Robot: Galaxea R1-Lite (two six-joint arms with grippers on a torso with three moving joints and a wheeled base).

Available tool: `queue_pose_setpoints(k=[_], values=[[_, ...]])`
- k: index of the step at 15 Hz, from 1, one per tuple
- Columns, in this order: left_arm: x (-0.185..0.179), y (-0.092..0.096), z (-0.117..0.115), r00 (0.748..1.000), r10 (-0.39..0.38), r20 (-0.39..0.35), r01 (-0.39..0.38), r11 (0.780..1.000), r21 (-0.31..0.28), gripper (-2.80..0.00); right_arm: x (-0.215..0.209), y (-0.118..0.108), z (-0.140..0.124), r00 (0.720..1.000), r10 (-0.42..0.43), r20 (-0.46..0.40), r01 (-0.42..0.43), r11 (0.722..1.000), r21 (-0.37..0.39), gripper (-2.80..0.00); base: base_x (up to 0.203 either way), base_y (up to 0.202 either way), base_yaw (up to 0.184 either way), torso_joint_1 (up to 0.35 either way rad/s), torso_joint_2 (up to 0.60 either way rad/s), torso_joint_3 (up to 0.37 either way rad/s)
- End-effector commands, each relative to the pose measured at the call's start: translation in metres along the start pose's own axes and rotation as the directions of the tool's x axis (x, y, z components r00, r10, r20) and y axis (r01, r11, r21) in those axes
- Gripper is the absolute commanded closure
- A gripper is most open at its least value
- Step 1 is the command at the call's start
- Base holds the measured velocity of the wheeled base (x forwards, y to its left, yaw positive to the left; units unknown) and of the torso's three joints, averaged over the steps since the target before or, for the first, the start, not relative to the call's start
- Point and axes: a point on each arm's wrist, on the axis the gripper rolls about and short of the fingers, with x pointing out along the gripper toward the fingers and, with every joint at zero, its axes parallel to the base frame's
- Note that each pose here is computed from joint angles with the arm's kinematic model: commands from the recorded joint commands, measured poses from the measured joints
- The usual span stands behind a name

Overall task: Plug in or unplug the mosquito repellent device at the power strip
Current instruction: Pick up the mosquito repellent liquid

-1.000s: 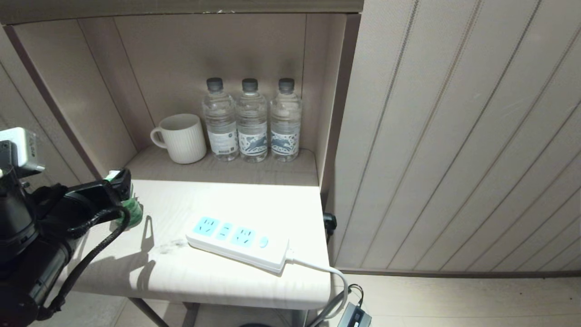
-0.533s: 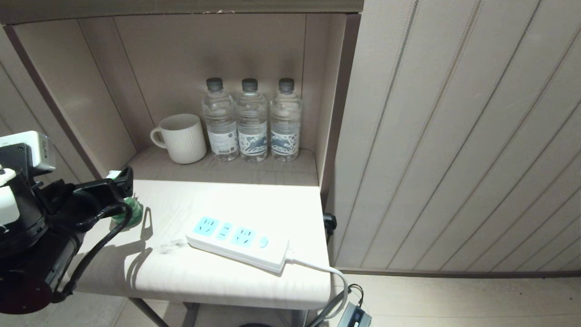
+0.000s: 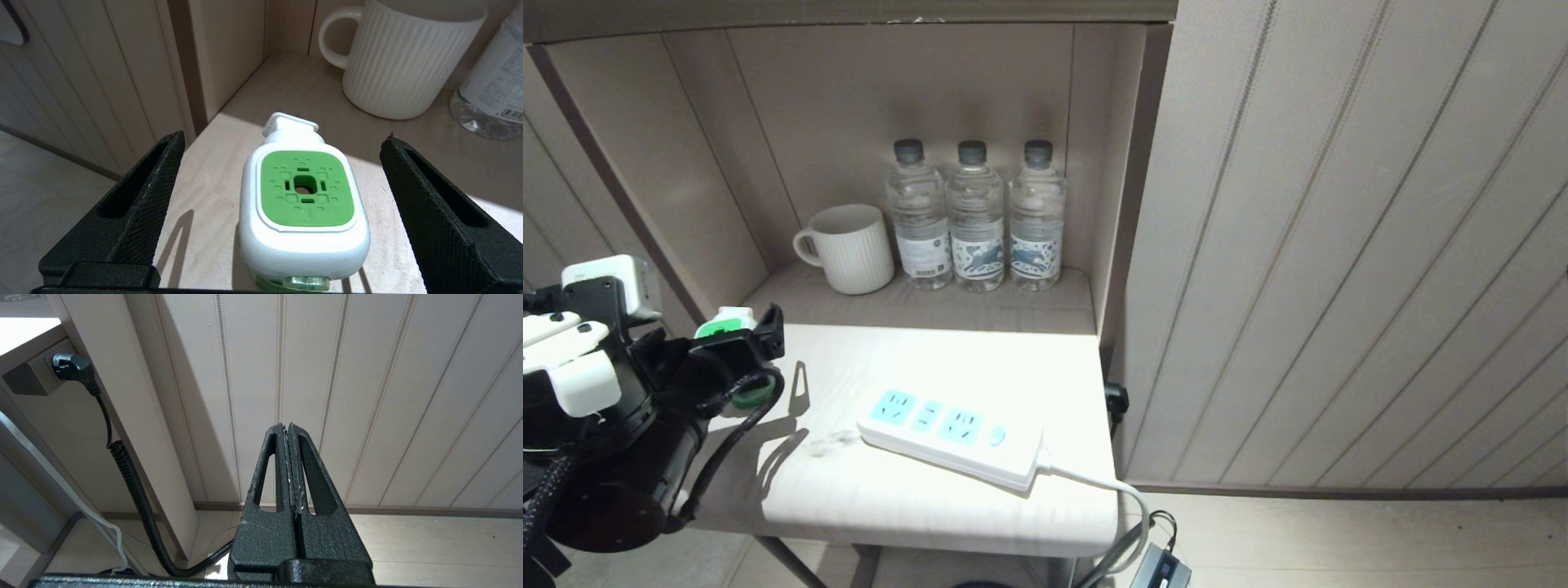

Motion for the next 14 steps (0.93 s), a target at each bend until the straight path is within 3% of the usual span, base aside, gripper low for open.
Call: queue_pose_setpoints(k=[1, 14], values=[[0.004, -0.002, -0.007, 1.000, 0.007, -0.020, -0.007, 1.000, 0.016, -2.80, 0.000, 0.000, 0.000, 1.000, 0.000, 0.001, 0.000, 1.000, 0.000, 0.00, 0.000, 0.000, 0.000, 0.000, 0.00, 0.000], [0.026, 0.004, -0.011, 0.999, 0.051, 0.014, -0.051, 0.999, 0.008, -2.80, 0.000, 0.000, 0.000, 1.000, 0.000, 0.001, 0.000, 1.000, 0.000, 0.00, 0.000, 0.000, 0.000, 0.000, 0.00, 0.000]])
